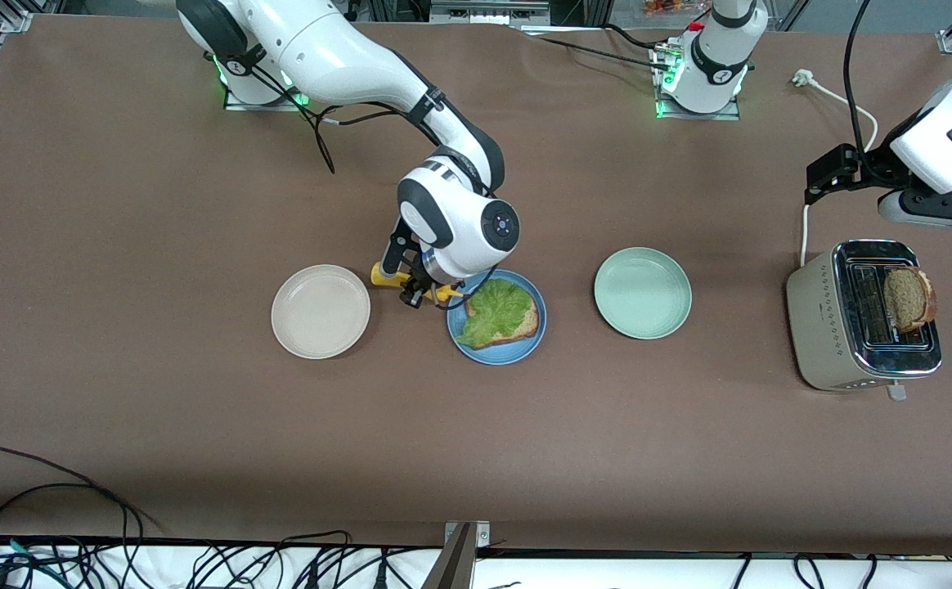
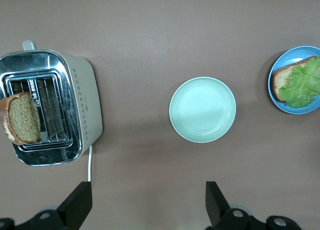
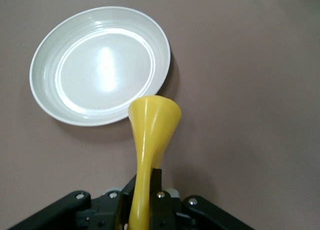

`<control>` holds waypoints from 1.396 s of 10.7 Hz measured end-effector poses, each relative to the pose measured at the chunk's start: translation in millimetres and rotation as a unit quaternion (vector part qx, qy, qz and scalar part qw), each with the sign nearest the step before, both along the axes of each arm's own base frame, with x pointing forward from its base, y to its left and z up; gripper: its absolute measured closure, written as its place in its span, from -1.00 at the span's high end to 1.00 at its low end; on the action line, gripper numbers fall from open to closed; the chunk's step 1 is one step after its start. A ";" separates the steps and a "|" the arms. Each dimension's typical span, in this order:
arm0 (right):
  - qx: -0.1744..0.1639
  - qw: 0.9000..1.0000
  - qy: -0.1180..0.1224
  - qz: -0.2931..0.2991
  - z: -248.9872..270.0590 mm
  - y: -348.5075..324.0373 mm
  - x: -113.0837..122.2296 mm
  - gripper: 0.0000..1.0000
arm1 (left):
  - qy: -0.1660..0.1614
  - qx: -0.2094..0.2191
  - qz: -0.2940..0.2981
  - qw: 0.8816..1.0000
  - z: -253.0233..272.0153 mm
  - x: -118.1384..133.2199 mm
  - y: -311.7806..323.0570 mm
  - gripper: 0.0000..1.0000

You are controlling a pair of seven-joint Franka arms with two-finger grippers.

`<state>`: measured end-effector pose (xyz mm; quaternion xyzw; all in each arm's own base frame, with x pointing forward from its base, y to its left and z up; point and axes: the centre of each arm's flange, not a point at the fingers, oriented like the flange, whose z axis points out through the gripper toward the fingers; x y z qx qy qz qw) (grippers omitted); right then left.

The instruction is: Make sandwich in blue plate with both arms

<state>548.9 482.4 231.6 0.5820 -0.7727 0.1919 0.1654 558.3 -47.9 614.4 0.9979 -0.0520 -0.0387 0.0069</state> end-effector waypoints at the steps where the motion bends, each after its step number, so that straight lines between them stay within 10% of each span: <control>1: 0.008 1.000 -0.009 0.008 -1.4 9.3 -1.5 -0.81 | 0.000 0.000 0.000 1.000 0.2 0.0 -0.2 1.00; 10: 0.012 0.996 -0.082 0.013 -11.5 -9.5 39.1 -0.81 | -0.001 0.000 -0.002 1.000 1.4 -0.1 -2.2 1.00; 15: -0.043 0.998 -0.034 0.004 -20.9 -89.7 83.5 -0.81 | -0.002 0.000 -0.002 1.000 2.0 -0.1 -2.7 1.00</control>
